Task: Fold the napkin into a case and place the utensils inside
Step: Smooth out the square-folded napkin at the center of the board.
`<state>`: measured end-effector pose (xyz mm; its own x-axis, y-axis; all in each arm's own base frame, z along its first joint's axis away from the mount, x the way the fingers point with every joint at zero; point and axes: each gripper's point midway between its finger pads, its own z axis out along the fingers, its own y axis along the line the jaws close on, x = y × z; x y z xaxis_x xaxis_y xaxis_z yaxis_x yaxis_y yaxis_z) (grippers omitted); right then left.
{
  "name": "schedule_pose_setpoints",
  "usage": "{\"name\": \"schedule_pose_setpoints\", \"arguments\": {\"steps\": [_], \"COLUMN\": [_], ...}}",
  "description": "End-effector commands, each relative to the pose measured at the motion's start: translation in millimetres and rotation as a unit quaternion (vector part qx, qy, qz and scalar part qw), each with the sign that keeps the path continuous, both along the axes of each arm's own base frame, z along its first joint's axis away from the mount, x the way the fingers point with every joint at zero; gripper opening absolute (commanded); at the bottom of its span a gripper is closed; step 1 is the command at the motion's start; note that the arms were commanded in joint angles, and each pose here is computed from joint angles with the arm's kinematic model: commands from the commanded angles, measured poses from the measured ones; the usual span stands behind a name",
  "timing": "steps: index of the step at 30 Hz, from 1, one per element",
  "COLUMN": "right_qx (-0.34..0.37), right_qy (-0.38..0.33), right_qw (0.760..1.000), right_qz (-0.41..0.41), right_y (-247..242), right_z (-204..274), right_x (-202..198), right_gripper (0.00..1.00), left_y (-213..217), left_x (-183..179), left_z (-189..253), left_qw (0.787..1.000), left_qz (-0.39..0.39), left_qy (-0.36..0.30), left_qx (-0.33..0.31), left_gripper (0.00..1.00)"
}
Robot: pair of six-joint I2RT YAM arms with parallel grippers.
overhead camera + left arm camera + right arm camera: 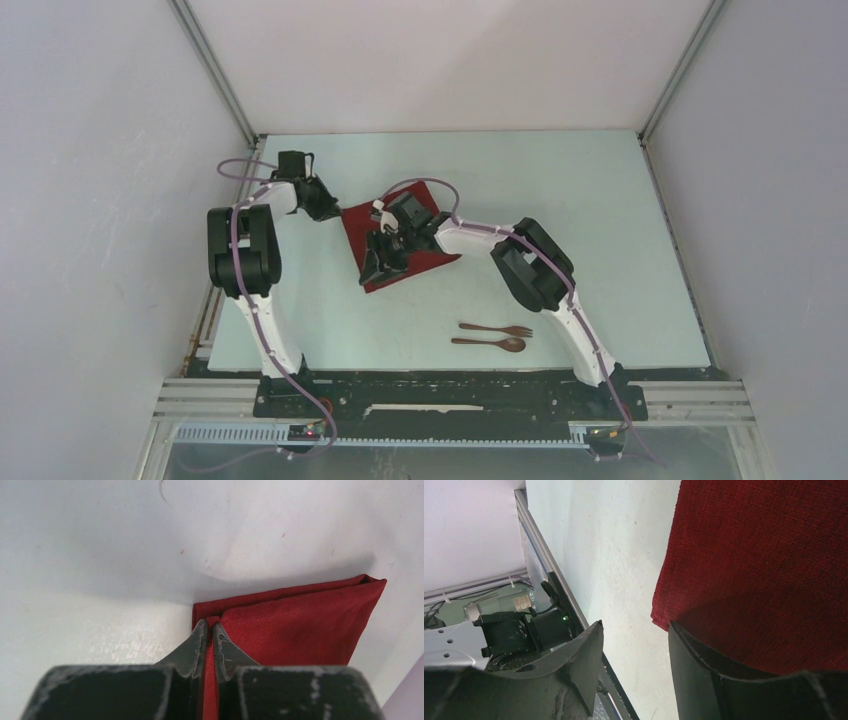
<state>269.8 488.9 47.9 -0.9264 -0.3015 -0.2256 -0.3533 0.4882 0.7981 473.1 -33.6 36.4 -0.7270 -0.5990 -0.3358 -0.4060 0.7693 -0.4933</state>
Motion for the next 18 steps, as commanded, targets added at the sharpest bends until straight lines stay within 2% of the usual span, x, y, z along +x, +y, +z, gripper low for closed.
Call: {"name": "schedule_pose_setpoints", "arguments": {"steps": [1, 2, 5, 8, 11, 13, 14, 18], "right_qx": [0.026, 0.029, 0.050, 0.065, 0.062, 0.045, 0.034, 0.004], "right_qy": [0.014, 0.014, 0.009, -0.005, -0.033, -0.047, -0.055, -0.066], "right_qw": [1.000, 0.999, 0.999, 0.998, 0.997, 0.998, 0.998, 0.996], "right_qz": [0.006, 0.005, 0.013, 0.016, 0.011, -0.002, -0.010, -0.053], "right_y": [17.0, 16.7, 18.0, 11.6, -9.5, -30.8, -42.0, -88.3], "right_z": [6.0, 9.0, 31.1, 59.4, 79.6, 82.8, 83.0, 82.4], "right_x": [-9.8, -8.9, -10.4, -10.9, -1.9, 6.3, 10.6, 28.0], "right_gripper": [0.58, 0.58, 0.58, 0.61, 0.65, 0.66, 0.67, 0.67], "left_y": [7.3, 7.5, 9.4, 16.8, 27.5, 20.8, 10.8, -42.0], "left_x": [11.1, 10.7, 9.1, -2.9, -32.3, -57.0, -70.9, -147.9], "left_z": [19.8, 22.9, 42.7, 70.1, 95.8, 106.3, 108.2, 77.9], "left_qw": [0.999, 0.999, 0.999, 0.997, 0.994, 0.994, 0.996, 0.999], "left_qz": [-0.010, -0.011, -0.013, -0.002, 0.029, 0.033, 0.024, -0.025], "left_qy": [-0.025, -0.027, -0.041, -0.050, -0.053, -0.058, -0.058, -0.010], "left_qx": [0.019, 0.023, 0.033, 0.058, 0.088, 0.082, 0.071, 0.022], "left_gripper": [0.11, 0.14, 0.30, 0.52, 0.77, 0.83, 0.82, 0.68]}}
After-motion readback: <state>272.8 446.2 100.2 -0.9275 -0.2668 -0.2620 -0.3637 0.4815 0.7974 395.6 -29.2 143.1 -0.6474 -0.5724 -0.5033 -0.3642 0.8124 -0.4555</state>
